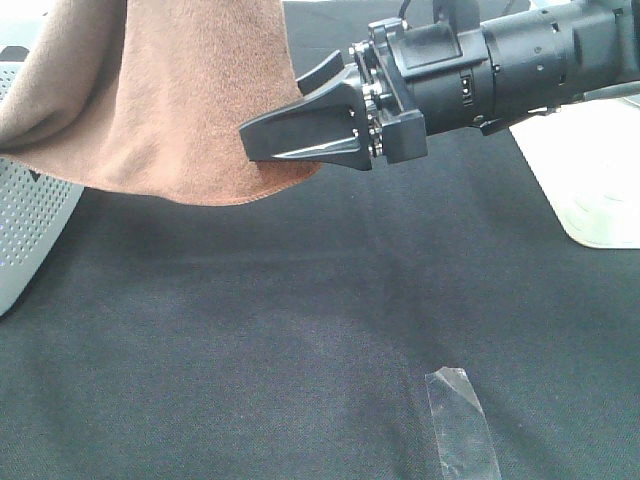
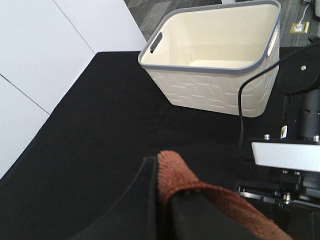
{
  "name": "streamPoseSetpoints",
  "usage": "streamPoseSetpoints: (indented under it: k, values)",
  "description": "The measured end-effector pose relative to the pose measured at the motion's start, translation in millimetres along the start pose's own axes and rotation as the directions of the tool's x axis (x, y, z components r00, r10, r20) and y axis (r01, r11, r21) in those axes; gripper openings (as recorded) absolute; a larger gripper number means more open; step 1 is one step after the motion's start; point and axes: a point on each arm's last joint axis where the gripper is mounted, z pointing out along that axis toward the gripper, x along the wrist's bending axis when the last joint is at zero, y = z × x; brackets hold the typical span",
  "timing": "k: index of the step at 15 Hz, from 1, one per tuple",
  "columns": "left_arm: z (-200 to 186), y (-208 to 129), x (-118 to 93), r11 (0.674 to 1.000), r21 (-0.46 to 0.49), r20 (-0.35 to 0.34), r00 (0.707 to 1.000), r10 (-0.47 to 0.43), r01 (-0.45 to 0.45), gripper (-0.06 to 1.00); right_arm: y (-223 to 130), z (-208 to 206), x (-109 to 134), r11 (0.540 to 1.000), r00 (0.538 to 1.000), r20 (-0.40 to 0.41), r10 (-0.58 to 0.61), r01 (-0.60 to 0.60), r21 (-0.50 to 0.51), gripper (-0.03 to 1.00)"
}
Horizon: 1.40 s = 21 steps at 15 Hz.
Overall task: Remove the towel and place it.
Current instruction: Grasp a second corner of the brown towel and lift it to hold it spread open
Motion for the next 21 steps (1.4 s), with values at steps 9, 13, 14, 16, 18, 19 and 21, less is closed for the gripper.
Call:
streamPoseSetpoints:
  k: [9,13,14,16,18,19,21]
  values:
    - [9.0,-5.9,-3.1,0.998,0.049,0.049,0.998,-0.036,0.034,0.00,-0.8,-0.1,-3.1,0.978,0.977,0.035,0.209,-0.209,0.002,0.01]
    - [7.0,-19.0,8.2,0.981,0.193,-0.071,0.997,0.017,-0.003,0.00,36.6,-13.3,3.9,0.924,0.933,0.182,0.309,-0.340,0.175,0.01]
    - [7.0,-19.0,8.2,0.981,0.193,-0.071,0.997,0.017,-0.003,0.00,36.6,-13.3,3.9,0.924,0.933,0.182,0.309,-0.340,0.175,0.01]
    - [5.0,-23.4,15.6,0.969,0.247,-0.146,0.988,0.055,-0.017,0.00,90.8,-33.4,9.6,0.882,0.894,0.363,0.264,-0.376,0.284,0.01]
    - [4.0,-22.7,21.3,0.971,0.239,-0.212,0.976,0.046,0.006,0.00,131.8,-51.2,16.7,0.895,0.868,0.481,0.126,-0.308,0.322,0.01]
    - [3.4,-21.2,25.1,0.975,0.222,-0.254,0.966,0.045,0.013,0.00,155.8,-61.2,23.9,0.913,0.849,0.527,0.037,-0.243,0.328,0.01]
    - [2.4,-17.4,30.6,0.982,0.187,-0.313,0.948,0.060,-0.001,0.00,194.1,-77.2,38.4,0.940,0.797,0.595,-0.099,-0.122,0.319,0.01]
